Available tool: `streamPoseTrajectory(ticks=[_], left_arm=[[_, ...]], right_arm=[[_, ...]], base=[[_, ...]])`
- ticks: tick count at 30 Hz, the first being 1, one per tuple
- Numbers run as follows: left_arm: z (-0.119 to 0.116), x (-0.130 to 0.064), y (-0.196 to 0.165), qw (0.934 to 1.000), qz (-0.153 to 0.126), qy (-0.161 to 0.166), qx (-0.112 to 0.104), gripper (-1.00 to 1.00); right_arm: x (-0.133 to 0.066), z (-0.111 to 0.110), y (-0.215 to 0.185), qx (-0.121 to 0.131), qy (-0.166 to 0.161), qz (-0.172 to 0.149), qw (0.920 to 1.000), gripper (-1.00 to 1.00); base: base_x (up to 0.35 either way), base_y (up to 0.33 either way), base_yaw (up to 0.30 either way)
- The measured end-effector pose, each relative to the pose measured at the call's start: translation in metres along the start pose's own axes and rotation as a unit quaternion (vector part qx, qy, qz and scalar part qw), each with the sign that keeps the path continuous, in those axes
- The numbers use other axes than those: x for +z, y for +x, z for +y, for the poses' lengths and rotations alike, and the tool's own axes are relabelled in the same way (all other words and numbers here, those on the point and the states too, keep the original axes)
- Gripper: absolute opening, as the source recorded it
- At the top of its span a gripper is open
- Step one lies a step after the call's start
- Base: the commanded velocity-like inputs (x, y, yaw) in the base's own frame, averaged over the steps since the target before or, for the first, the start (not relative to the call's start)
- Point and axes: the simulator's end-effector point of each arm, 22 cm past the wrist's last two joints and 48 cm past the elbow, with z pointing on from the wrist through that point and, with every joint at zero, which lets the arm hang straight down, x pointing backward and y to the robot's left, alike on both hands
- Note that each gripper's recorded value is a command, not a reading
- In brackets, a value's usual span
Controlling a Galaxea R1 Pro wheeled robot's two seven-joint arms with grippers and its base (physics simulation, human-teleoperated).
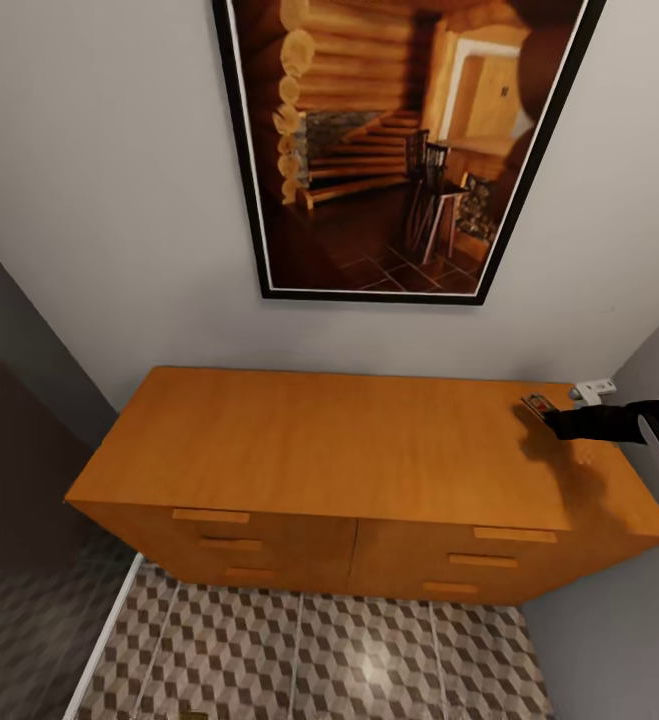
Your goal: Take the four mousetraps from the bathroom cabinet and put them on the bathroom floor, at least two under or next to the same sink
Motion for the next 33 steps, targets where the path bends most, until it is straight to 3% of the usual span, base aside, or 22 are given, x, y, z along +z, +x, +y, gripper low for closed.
streamPoseTrajectory(ticks=[33], left_arm=[[0.0001, 0.0000, 0.0001, 1.0000, 0.000, 0.000, 0.000, -1.00]], right_arm=[[0.0023, -0.0050, 0.0002, -0.001, 0.017, 0.000, 0.9998, -1.00]], base=[[-0.241, 0.198, 0.000]])
